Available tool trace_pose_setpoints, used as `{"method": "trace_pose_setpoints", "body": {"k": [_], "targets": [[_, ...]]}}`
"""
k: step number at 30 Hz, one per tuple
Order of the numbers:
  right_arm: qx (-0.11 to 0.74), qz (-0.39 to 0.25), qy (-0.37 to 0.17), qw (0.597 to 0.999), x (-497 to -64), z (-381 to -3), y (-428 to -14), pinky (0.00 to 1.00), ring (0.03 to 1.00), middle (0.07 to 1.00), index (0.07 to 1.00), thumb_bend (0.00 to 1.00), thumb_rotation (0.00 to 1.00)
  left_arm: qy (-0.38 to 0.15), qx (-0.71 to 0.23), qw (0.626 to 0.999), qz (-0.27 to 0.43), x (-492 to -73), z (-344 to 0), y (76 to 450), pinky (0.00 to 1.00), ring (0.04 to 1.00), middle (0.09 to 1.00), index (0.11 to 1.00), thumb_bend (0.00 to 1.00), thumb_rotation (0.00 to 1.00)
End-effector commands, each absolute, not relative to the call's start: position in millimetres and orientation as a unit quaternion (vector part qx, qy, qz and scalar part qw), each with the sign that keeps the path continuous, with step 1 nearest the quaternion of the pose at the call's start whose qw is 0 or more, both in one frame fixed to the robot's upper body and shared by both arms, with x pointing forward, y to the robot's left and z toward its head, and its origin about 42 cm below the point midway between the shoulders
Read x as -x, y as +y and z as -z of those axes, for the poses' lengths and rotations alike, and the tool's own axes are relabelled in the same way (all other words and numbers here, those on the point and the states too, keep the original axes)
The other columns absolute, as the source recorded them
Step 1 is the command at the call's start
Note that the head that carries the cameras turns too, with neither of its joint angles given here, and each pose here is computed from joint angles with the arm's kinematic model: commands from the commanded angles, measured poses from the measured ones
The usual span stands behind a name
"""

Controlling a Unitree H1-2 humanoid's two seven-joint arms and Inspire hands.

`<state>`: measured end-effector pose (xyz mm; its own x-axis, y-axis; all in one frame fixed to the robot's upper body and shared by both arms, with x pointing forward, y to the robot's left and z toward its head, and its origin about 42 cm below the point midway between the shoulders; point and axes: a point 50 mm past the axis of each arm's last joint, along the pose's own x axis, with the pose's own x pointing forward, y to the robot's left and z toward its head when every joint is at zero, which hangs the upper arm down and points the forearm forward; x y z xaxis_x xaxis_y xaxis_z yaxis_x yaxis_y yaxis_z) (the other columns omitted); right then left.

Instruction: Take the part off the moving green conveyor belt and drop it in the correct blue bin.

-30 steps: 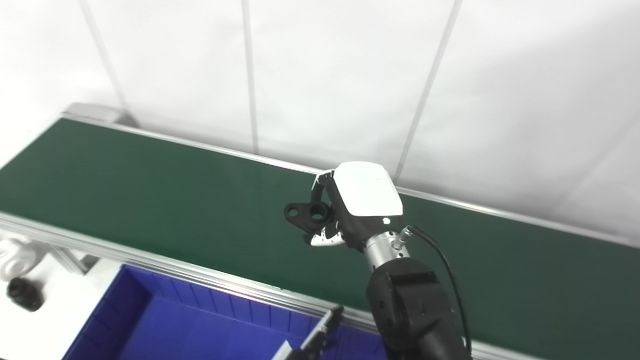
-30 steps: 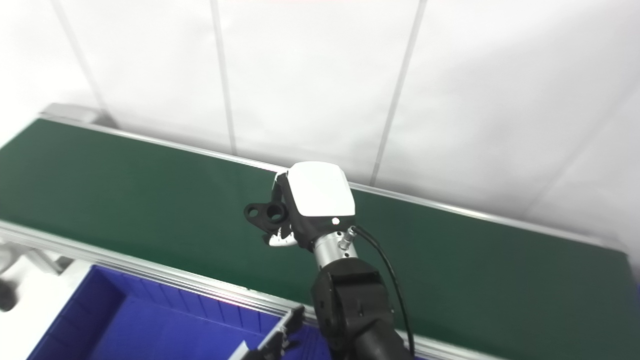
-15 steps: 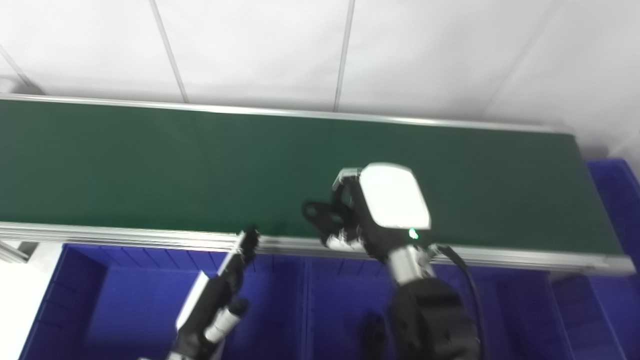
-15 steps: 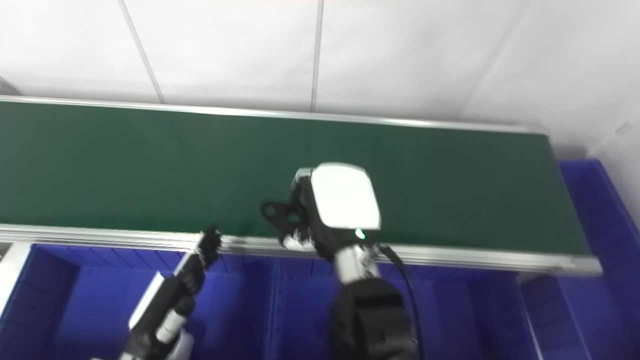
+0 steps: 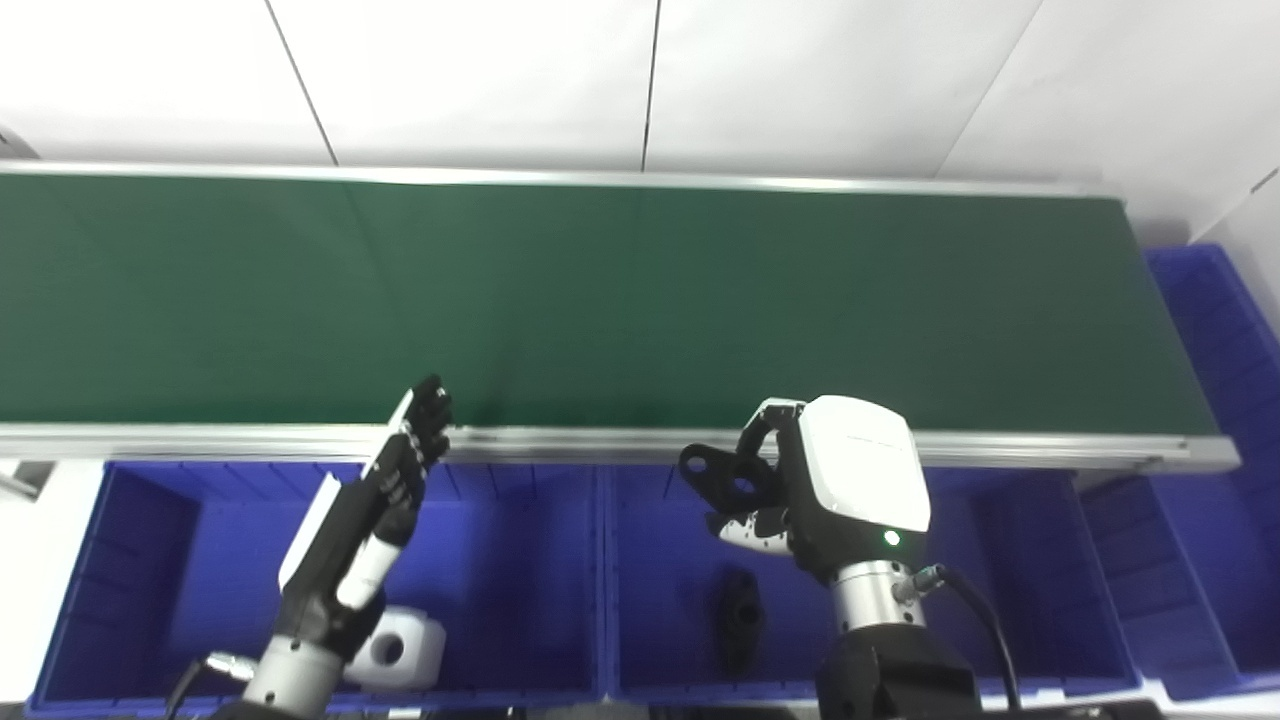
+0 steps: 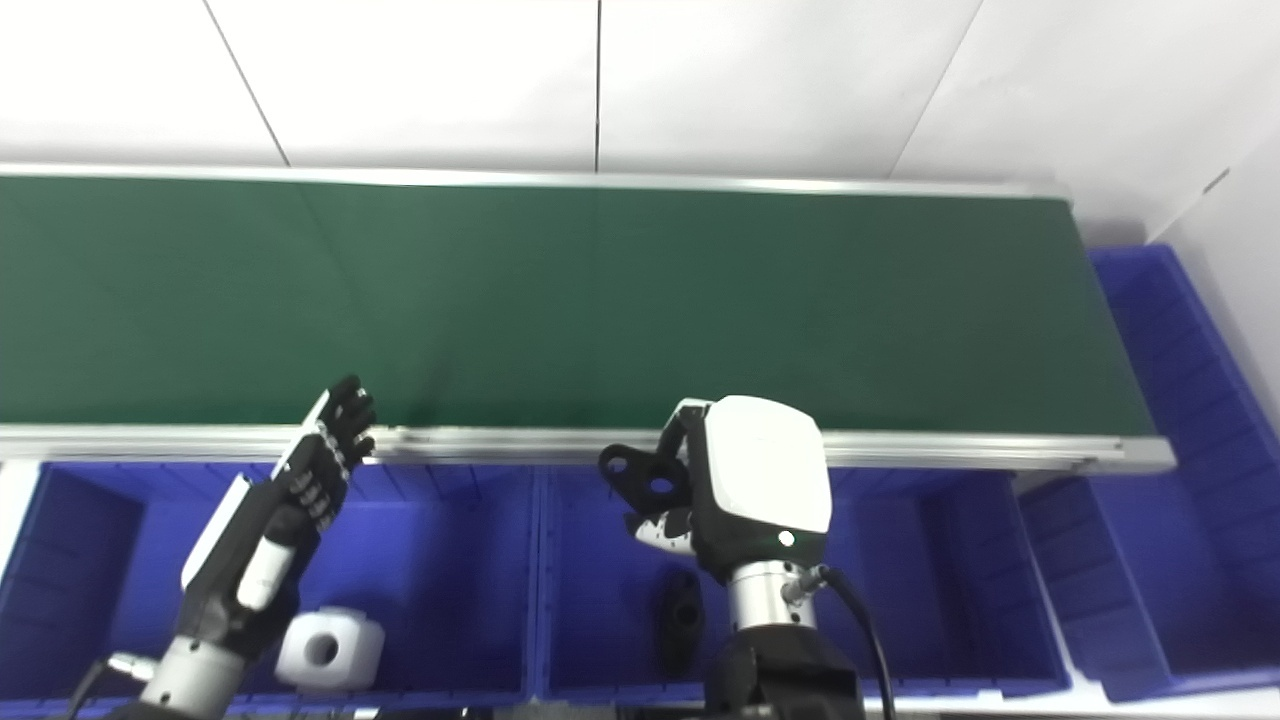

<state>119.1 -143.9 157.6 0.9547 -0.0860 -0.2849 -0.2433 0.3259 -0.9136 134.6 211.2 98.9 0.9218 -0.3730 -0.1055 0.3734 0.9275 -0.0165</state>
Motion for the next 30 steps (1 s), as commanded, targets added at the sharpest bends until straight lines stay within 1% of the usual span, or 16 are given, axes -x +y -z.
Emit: {"method": "trace_pose_setpoints", "body": {"k": [1,2,5,6,7,8,9,10,12,15,20,24,25,28,29,30], "targets": [[0.567,-0.073,0.156,0.806,-109.4,-145.9,-129.9,0.14,0.213,0.325,0.490,0.51,0.12,0.032,0.006,0.980,0.198,-137.6,-109.2,208.5,1.00,1.000,1.000,1.000,0.87,0.87],[0.569,-0.076,0.165,0.802,-108.7,-141.4,-131.7,0.14,0.216,0.329,0.490,0.51,0.12,0.031,0.006,0.980,0.198,-137.4,-108.9,207.9,1.00,1.000,1.000,1.000,0.87,0.88],[0.569,-0.080,0.192,0.795,-107.1,-129.4,-136.4,0.21,0.310,0.424,0.492,0.51,0.14,0.027,-0.003,0.980,0.199,-136.1,-107.5,205.6,1.00,1.000,1.000,1.000,0.86,0.88],[0.574,-0.082,0.199,0.790,-106.7,-126.9,-137.7,0.29,0.395,0.510,0.589,0.66,0.28,0.026,-0.004,0.980,0.198,-135.5,-107.0,204.6,1.00,1.000,1.000,1.000,0.86,0.88],[0.578,-0.083,0.203,0.786,-106.5,-125.6,-138.5,0.35,0.455,0.579,0.659,0.76,0.39,0.026,-0.004,0.980,0.198,-135.0,-106.7,204.0,1.00,1.000,1.000,1.000,0.86,0.88],[0.587,-0.089,0.214,0.776,-106.3,-124.6,-138.6,0.37,0.476,0.603,0.683,0.79,0.43,0.026,-0.007,0.980,0.198,-134.3,-106.7,203.6,1.00,1.000,1.000,1.000,0.86,0.88],[0.593,-0.093,0.222,0.768,-106.1,-124.1,-138.9,0.47,0.569,0.671,0.726,0.87,0.52,0.026,-0.009,0.980,0.198,-133.6,-106.5,203.0,1.00,1.000,1.000,1.000,0.87,0.88],[0.597,-0.096,0.230,0.763,-105.3,-123.0,-139.7,0.53,0.617,0.706,0.748,0.90,0.57,0.028,-0.009,0.980,0.197,-132.6,-106.6,202.0,1.00,1.000,1.000,1.000,0.87,0.88],[0.598,-0.100,0.237,0.759,-103.6,-122.1,-141.1,0.74,0.752,0.798,0.802,0.98,0.70,0.030,-0.006,0.980,0.197,-131.0,-105.9,200.7,1.00,1.000,1.000,1.000,0.88,0.88],[0.598,-0.102,0.240,0.758,-101.5,-121.9,-142.6,0.82,0.816,0.849,0.835,1.00,0.78,0.031,-0.004,0.980,0.198,-129.2,-103.8,199.7,1.00,1.000,1.000,1.000,0.88,0.87],[0.592,-0.104,0.227,0.766,-100.0,-121.9,-143.9,0.83,0.826,0.859,0.855,1.00,0.90,0.031,-0.018,0.979,0.198,-124.7,-99.8,198.1,1.00,1.000,1.000,1.000,0.90,0.89],[0.585,-0.105,0.217,0.774,-97.9,-119.7,-145.4,0.80,0.805,0.845,0.853,1.00,0.95,0.032,-0.020,0.979,0.200,-121.3,-97.9,195.9,0.99,1.000,1.000,1.000,0.90,0.89],[0.574,-0.099,0.201,0.787,-97.1,-119.1,-145.5,0.80,0.802,0.843,0.852,1.00,0.96,0.034,-0.024,0.979,0.201,-120.1,-97.1,195.2,0.99,1.000,1.000,1.000,0.90,0.89],[0.524,-0.080,0.159,0.833,-93.8,-120.4,-143.9,0.67,0.716,0.778,0.809,0.98,0.95,0.035,-0.029,0.978,0.203,-117.4,-94.6,193.4,0.98,1.000,1.000,1.000,0.91,0.89],[0.483,-0.074,0.141,0.861,-92.2,-125.2,-140.4,0.63,0.689,0.756,0.802,0.94,0.95,0.033,-0.029,0.978,0.202,-116.4,-93.0,192.6,0.98,1.000,1.000,1.000,0.90,0.89],[0.453,-0.069,0.128,0.880,-91.1,-128.6,-138.2,0.56,0.647,0.723,0.796,0.87,0.96,0.032,-0.030,0.978,0.202,-115.7,-91.9,192.0,0.97,1.000,1.000,1.000,0.89,0.89]]}}
